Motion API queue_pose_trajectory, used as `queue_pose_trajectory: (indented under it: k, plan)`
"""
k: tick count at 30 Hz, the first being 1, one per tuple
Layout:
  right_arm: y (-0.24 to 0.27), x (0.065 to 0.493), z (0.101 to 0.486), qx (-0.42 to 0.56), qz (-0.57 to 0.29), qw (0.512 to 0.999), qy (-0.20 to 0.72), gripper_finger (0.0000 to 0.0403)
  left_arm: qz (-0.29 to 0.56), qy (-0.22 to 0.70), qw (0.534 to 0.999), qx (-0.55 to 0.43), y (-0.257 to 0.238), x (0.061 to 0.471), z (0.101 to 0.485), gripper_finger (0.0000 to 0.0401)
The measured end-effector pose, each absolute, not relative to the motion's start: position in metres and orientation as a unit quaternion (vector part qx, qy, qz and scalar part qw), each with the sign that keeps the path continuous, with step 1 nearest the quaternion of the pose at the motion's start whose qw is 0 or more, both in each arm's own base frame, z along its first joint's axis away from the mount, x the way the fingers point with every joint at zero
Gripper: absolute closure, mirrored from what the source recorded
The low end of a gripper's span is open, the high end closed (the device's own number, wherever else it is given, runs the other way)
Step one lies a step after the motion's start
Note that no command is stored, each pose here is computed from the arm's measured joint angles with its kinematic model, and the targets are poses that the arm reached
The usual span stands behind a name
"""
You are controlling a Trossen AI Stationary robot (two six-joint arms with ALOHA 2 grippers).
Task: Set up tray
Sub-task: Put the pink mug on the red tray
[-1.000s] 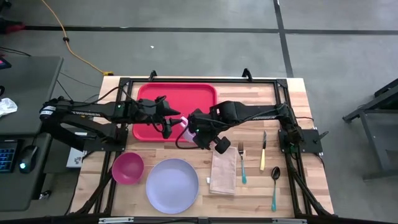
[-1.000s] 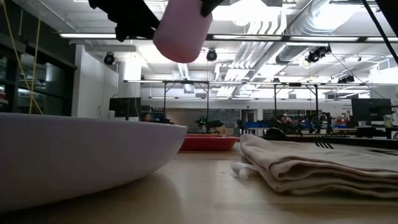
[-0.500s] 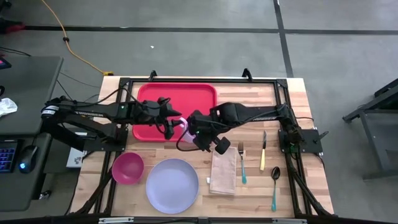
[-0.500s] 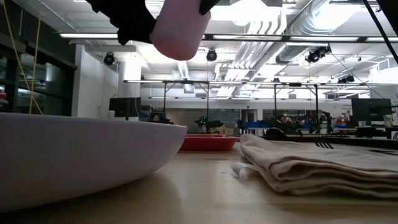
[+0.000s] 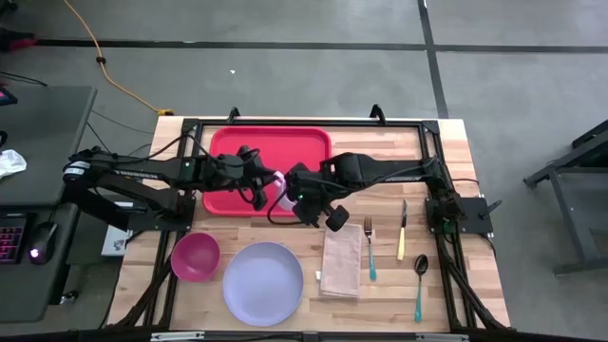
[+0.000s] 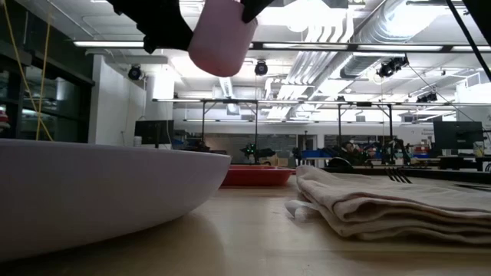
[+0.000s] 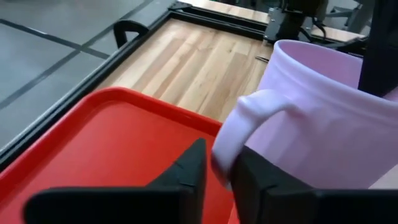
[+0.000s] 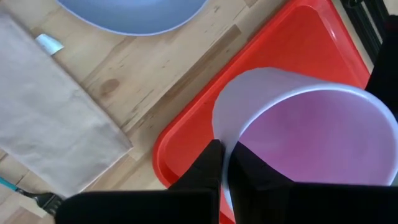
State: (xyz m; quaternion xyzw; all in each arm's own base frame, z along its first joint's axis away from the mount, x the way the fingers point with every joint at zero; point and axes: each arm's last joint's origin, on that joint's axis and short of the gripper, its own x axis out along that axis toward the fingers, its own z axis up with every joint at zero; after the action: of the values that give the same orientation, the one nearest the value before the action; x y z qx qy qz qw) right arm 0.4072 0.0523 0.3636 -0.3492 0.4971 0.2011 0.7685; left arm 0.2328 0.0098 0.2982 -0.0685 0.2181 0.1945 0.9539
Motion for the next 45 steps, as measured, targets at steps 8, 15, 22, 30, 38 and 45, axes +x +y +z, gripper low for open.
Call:
queue_pose_trajectory:
  k: [8, 15, 22, 30, 38, 45]
  plan:
    - [0.052, 0.41, 0.365, -0.35, 0.191, 0.778, 0.486, 0.0402, 0.234, 0.195, 0.951, -0.058, 0.012, 0.234, 0.301, 0.0373]
    - [0.051, 0.411, 0.366, -0.346, 0.182, 0.784, 0.482, 0.0402, 0.255, 0.187, 0.947, -0.058, 0.013, 0.234, 0.302, 0.0367]
    - [0.05, 0.413, 0.367, -0.332, 0.162, 0.795, 0.481, 0.0402, 0.265, 0.184, 0.945, -0.059, 0.014, 0.234, 0.302, 0.0376]
    - [0.05, 0.413, 0.367, -0.335, 0.147, 0.794, 0.486, 0.0398, 0.269, 0.185, 0.943, -0.06, 0.014, 0.235, 0.301, 0.0376]
    - [0.05, 0.413, 0.365, -0.336, 0.146, 0.791, 0.491, 0.0365, 0.275, 0.197, 0.939, -0.068, 0.014, 0.239, 0.295, 0.0377]
    - [0.048, 0.411, 0.365, -0.351, 0.119, 0.78, 0.504, 0.0322, 0.289, 0.208, 0.932, -0.064, 0.015, 0.245, 0.288, 0.0378]
